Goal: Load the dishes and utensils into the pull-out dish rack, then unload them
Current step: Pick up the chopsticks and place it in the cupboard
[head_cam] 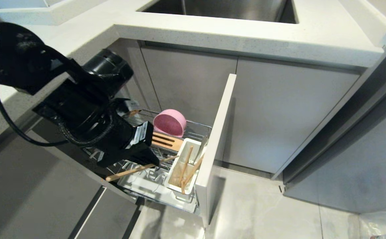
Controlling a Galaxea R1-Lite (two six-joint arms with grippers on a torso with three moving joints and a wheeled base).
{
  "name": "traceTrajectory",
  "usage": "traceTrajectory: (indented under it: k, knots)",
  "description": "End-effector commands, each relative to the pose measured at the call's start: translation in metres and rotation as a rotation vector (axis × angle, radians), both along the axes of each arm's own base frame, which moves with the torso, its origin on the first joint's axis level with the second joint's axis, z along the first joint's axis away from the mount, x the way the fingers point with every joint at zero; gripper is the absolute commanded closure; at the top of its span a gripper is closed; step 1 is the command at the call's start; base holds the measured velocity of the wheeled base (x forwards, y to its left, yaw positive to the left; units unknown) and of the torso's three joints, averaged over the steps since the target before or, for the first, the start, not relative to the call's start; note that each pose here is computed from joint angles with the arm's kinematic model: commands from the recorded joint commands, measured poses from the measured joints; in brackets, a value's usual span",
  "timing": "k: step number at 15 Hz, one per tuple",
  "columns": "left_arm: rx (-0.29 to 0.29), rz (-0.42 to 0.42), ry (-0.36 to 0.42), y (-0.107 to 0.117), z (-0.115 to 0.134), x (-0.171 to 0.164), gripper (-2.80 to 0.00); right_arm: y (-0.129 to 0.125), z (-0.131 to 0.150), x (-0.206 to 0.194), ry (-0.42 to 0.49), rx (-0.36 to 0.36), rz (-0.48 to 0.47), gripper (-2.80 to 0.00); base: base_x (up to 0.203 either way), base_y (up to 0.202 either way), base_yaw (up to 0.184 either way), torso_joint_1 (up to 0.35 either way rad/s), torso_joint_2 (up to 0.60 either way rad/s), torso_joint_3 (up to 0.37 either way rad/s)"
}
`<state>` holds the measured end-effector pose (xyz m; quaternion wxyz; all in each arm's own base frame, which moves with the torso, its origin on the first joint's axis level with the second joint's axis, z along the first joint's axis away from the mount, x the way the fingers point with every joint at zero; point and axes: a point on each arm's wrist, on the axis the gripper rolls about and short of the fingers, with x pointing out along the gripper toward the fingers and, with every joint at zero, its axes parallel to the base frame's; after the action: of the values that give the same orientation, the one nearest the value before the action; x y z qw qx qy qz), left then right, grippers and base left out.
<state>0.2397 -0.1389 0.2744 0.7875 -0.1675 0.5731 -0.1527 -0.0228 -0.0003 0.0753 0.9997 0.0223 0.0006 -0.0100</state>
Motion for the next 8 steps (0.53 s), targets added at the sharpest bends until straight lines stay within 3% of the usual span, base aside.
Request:
traceTrajectory:
  k: [1,8]
  knots:
    - [0.020,0.004,0.054,-0.010,-0.015,0.013,0.00,0.000,0.000,0.000,0.001,0.000,0.000,0.00,0.000,0.000,0.000,0.000,0.00,0.000]
    - [0.036,0.042,0.094,-0.018,-0.025,0.023,0.00,0.000,0.000,0.000,0.001,0.001,0.000,0.00,0.000,0.000,0.000,0.000,0.00,0.000]
